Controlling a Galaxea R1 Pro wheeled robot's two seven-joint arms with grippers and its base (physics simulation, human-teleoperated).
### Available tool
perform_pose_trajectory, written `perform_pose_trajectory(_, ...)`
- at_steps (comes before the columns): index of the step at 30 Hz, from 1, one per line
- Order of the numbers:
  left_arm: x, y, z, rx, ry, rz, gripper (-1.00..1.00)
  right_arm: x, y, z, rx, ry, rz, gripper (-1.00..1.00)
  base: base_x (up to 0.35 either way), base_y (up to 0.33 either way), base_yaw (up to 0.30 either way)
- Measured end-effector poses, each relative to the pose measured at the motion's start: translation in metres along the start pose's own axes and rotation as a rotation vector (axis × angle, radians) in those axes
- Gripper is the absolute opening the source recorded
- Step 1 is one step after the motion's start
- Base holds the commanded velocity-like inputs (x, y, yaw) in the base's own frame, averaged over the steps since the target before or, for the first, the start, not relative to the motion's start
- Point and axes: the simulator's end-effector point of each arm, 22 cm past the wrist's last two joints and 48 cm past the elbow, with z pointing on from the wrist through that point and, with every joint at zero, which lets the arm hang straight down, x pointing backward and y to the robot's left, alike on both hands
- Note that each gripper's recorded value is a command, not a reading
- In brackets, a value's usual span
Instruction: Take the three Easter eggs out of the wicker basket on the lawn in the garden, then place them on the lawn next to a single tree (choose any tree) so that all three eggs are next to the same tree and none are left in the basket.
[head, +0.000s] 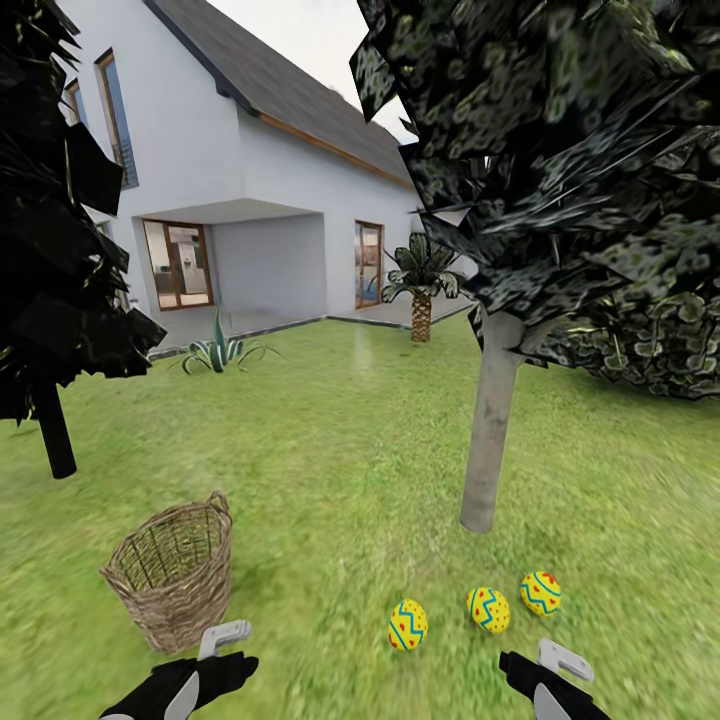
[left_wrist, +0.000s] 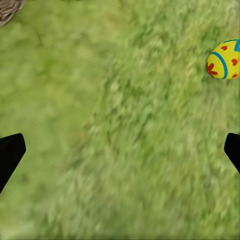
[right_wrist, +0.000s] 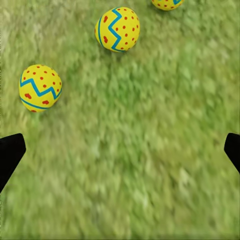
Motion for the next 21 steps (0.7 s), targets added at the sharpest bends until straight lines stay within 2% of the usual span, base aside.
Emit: perform_pose_trajectory(21, -0.023, -0.008, -0.030, 0.000, 0.000, 0.000, 1.00, -0.026, 0.007, -0.028, 0.000, 0.001, 0.000, 1.00, 0.000, 0.000, 0.000)
